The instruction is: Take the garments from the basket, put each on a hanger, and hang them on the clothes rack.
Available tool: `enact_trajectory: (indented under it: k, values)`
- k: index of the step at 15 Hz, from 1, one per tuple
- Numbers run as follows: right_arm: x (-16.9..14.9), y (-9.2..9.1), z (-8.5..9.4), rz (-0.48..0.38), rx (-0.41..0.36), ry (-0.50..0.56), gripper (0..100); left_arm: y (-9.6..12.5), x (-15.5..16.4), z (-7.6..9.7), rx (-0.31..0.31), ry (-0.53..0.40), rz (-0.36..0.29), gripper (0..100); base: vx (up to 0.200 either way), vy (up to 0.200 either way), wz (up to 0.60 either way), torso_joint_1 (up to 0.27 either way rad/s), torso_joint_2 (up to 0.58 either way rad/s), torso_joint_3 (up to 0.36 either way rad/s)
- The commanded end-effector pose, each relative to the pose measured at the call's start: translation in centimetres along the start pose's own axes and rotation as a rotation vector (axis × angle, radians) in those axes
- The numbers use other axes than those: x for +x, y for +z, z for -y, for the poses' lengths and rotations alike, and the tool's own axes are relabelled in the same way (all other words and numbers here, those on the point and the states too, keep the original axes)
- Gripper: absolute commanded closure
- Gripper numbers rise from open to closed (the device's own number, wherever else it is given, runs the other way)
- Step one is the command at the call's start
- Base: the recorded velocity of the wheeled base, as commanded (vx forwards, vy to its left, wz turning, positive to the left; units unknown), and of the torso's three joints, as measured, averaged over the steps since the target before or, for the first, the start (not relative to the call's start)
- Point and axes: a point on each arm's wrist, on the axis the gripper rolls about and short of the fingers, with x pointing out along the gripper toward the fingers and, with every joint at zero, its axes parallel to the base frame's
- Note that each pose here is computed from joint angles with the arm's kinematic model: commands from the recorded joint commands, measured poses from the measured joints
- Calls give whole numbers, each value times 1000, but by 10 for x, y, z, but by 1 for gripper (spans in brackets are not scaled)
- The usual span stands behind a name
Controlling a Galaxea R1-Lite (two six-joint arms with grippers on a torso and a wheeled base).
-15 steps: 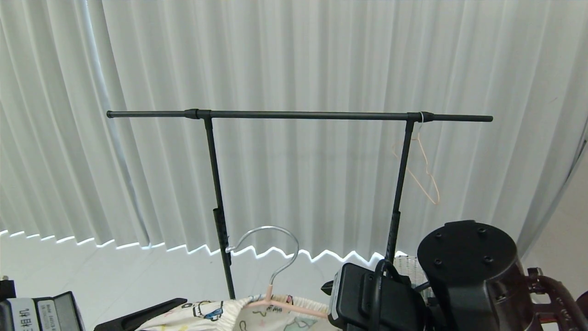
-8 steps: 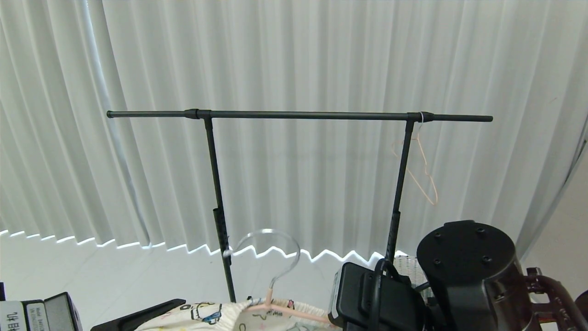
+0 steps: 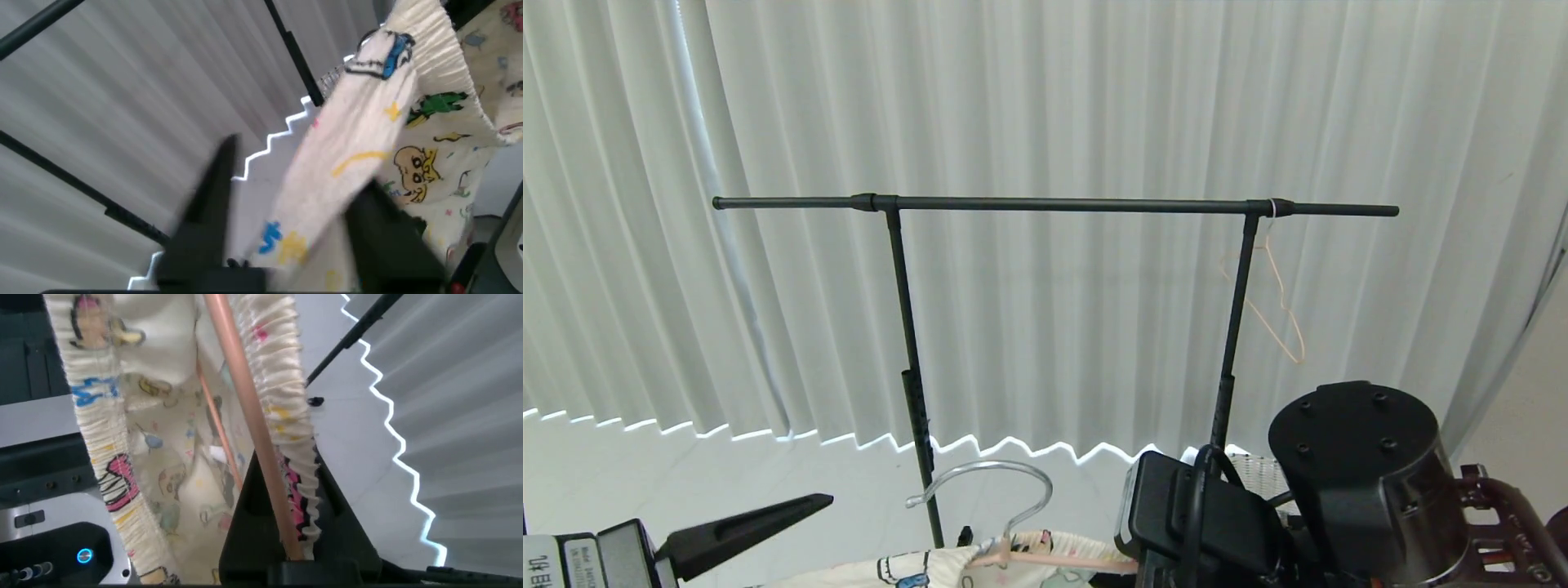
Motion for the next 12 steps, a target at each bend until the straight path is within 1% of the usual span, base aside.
enact_trajectory:
  k: [1, 3, 6, 8, 9, 10, 12]
  values:
    - [-3, 1, 4, 10, 1, -16, 100, 0, 0, 0, 0, -2, -1, 0, 0, 0, 0, 0, 0, 0]
    - [-10, 0, 15, 16, -23, -57, 100, -1, -3, 0, -2, 4, 8, 0, 0, 0, 0, 0, 0, 0]
    - [-18, -4, 35, 18, 1, -130, 100, -1, -6, 0, -8, 8, 18, 0, 0, 0, 0, 0, 0, 0]
    - [-26, -5, 47, 23, 8, -176, 100, -7, -6, 0, -16, 22, -3, 0, 0, 0, 0, 0, 0, 0]
    - [-31, -5, 51, 23, 4, -192, 100, -15, -7, -1, -46, 61, -42, 0, 0, 0, 0, 0, 0, 0]
    - [-36, -6, 52, 14, 5, -199, 100, -26, -6, -2, -87, 108, -100, 0, 0, 0, 0, 0, 0, 0]
    - [-46, -6, 50, 13, -2, -199, 100, -44, -7, -5, -135, 191, -197, 0, 0, 0, 0, 0, 0, 0]
